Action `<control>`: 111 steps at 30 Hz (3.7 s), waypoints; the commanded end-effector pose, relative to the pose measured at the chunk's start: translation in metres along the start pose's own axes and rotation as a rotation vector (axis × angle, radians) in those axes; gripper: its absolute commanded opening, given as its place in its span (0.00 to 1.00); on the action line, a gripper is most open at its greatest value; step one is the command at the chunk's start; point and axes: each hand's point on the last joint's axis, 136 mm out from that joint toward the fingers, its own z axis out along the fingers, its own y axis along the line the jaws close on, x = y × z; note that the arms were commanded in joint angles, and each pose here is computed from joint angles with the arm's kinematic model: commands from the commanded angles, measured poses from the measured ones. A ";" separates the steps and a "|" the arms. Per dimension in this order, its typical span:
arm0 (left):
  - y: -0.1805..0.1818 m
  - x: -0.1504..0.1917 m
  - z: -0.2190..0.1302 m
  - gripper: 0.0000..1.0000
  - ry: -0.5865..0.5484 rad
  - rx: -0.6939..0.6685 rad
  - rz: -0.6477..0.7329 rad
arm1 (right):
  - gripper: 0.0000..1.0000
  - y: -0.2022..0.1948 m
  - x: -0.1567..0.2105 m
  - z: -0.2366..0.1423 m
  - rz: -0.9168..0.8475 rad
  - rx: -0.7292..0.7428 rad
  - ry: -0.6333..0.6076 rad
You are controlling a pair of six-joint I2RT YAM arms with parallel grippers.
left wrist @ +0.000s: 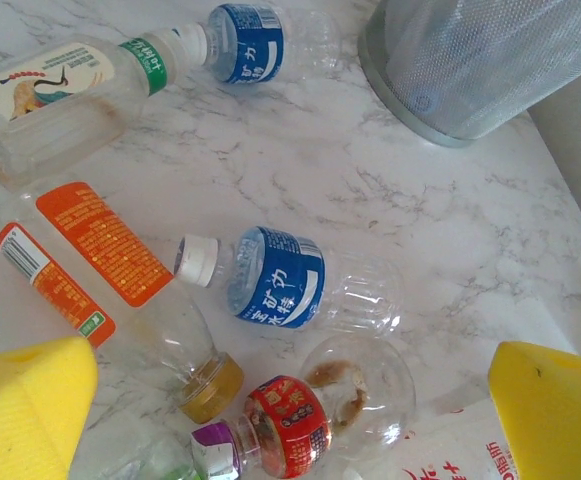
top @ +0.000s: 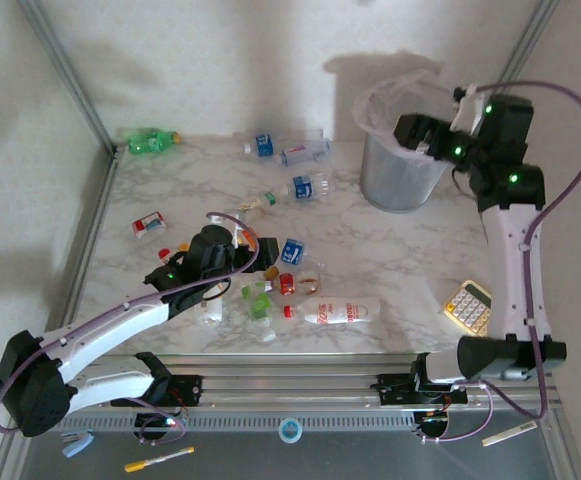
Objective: Throw the plastic bottles in the bin
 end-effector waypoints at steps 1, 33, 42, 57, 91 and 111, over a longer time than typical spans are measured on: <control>-0.011 -0.004 -0.002 1.00 0.004 0.028 0.001 | 0.99 0.015 0.074 0.013 0.044 -0.090 0.218; 0.095 0.071 0.093 0.91 0.314 -0.394 -0.270 | 0.99 0.014 0.219 0.018 0.007 -0.019 0.539; 0.113 0.083 0.102 0.88 0.350 -0.456 -0.232 | 0.99 0.011 0.225 0.024 0.013 -0.014 0.555; 0.107 0.071 0.106 0.52 0.316 -0.404 -0.172 | 0.98 0.007 0.223 0.031 0.005 -0.002 0.556; -0.111 -0.047 -0.016 0.47 0.002 0.458 0.236 | 0.97 0.152 0.160 -0.009 -0.050 -0.698 0.281; -0.178 -0.020 -0.032 0.45 0.023 0.677 0.313 | 0.91 0.152 0.181 0.014 -0.007 -0.698 0.349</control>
